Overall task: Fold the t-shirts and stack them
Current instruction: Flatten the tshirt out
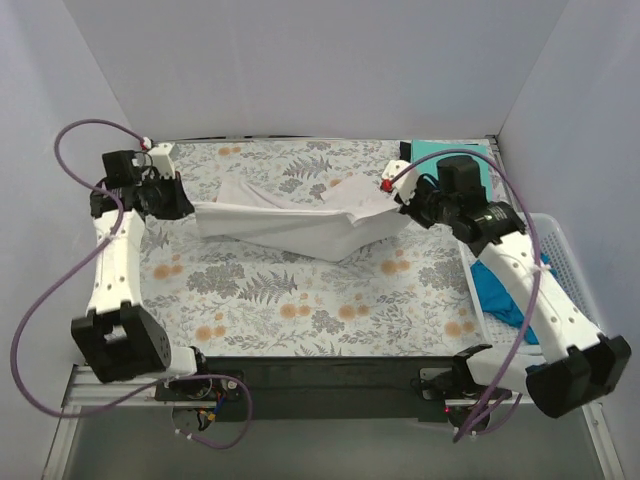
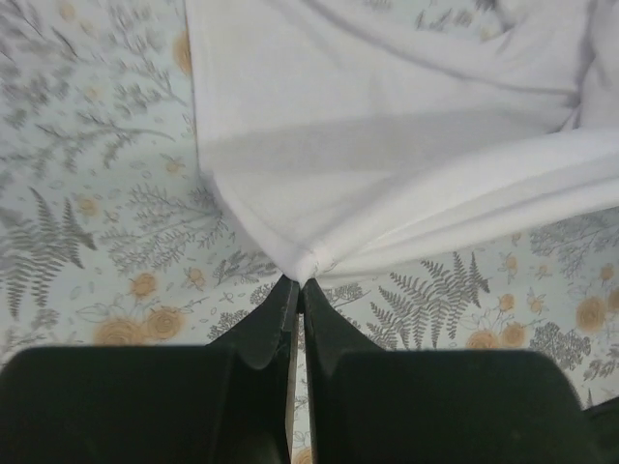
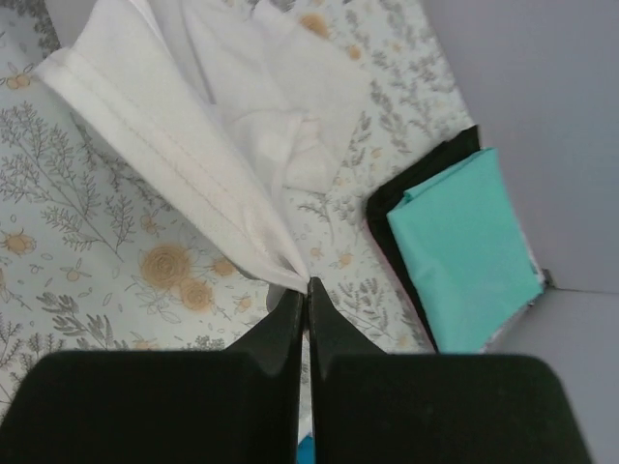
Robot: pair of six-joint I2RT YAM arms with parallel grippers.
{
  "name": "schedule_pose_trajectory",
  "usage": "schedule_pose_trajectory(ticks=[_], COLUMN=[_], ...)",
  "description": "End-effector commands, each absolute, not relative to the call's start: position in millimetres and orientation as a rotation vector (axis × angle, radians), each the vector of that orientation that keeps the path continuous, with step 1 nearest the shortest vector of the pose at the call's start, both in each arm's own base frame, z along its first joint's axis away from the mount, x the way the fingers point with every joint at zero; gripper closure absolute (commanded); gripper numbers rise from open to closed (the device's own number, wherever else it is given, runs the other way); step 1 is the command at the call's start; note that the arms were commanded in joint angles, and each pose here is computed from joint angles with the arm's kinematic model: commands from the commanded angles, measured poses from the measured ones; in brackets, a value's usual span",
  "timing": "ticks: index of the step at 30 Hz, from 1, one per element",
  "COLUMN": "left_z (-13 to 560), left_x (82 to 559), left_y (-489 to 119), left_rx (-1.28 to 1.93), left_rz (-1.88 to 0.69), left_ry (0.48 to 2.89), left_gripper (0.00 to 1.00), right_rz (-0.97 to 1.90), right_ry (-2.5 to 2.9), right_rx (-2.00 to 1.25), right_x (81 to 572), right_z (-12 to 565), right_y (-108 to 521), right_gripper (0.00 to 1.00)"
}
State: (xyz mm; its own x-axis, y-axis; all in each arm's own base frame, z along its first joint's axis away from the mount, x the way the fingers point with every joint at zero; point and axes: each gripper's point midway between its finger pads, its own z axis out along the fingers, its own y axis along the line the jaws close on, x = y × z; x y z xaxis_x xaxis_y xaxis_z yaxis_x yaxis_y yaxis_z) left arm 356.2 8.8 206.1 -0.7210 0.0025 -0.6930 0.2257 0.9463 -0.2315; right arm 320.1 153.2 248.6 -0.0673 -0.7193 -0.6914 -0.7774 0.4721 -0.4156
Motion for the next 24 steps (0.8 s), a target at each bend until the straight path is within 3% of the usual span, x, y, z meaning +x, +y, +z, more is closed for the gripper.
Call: schedule_pose_trajectory(ticks=[1,6,12,18,24], left_z=[294.2,390.7,465.7,510.7,527.5], left_x=[324.4,314.8,330.5,316.8,289.7], left_y=[3.3,15.0,26.2,22.7,17.7], left_rx=[0.160,0.059,-0.004,0.022,0.058], left_rz=[-0.280,-0.141,-0.097,-0.075,-0.033], left_ry=[2.107,1.827,1.668,1.577,1.496], left_gripper=[1.00,1.00,1.00,1.00,1.00], right_rz=[-0.029,-0.119,-0.236,-0.299,-0.319], right_ry=[1.607,1.430,1.295,1.174,1.097], right_rx=[-1.092,-0.897,-0.788,-0.705,-0.706], right_x=[307.1,303.5,314.3,297.6,277.2], right_z=[340.0,425.7,495.1,558.5,577.7], right_y=[135.1,118.3,105.7,90.5,84.5], right_gripper=[0.99,0.99,0.99,0.99,0.99])
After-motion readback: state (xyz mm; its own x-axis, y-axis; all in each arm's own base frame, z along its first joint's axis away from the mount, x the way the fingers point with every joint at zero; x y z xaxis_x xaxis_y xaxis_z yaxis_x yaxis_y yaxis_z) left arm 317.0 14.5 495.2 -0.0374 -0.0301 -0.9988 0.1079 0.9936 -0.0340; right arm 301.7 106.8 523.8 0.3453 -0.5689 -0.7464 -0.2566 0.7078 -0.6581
